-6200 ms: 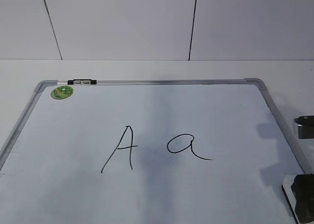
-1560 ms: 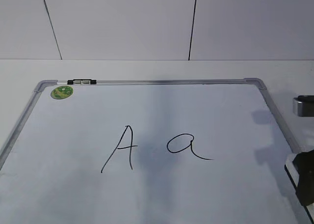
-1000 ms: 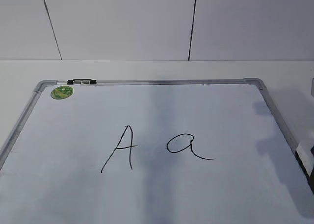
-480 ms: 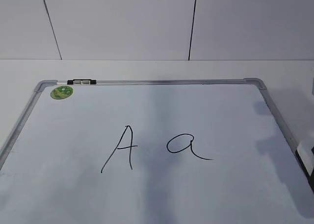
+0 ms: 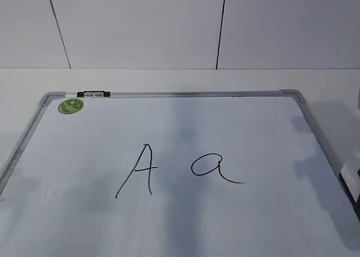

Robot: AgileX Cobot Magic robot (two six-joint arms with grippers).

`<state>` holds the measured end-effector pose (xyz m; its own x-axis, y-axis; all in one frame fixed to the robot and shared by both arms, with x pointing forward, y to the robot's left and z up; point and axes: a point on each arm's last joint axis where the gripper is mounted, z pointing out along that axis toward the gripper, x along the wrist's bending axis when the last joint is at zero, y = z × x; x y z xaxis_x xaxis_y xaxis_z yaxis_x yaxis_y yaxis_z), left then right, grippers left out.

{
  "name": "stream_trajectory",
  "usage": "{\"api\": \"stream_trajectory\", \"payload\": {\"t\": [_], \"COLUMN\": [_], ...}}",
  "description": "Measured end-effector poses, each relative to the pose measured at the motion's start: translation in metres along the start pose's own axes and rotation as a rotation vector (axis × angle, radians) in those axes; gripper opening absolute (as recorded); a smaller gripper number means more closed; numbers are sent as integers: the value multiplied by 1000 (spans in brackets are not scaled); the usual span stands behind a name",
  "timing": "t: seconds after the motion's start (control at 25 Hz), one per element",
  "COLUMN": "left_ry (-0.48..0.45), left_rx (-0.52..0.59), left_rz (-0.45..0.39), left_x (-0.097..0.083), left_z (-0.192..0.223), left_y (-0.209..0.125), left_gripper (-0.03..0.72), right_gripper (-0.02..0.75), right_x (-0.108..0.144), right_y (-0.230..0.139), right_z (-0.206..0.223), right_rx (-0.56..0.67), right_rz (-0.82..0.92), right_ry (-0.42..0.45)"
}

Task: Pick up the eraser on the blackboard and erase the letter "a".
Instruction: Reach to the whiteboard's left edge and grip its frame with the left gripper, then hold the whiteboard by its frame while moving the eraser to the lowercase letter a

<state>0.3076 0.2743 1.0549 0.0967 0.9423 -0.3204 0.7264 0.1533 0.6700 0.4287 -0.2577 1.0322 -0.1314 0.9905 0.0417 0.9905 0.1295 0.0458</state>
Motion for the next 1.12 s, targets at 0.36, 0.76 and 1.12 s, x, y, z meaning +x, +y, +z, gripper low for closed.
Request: {"api": "stream_trajectory", "payload": {"t": [0.36,0.76,1.12], "left_ry": [46,90,194], "left_rx": [158,355,536], "left_rz": [-43,-58,42], "left_x": [4,17,46], "left_z": [33,97,153], "left_y": [53,107,106], "left_gripper": [304,304,304], "right_gripper": [555,554,554], "right_x": [-1,-1,-1], "right_y": [0,0,0], "right_z": [0,0,0], "right_rx": [1,1,1], "right_rz": [-3,-4,-5], "right_ry": [-8,-10,-14]}}
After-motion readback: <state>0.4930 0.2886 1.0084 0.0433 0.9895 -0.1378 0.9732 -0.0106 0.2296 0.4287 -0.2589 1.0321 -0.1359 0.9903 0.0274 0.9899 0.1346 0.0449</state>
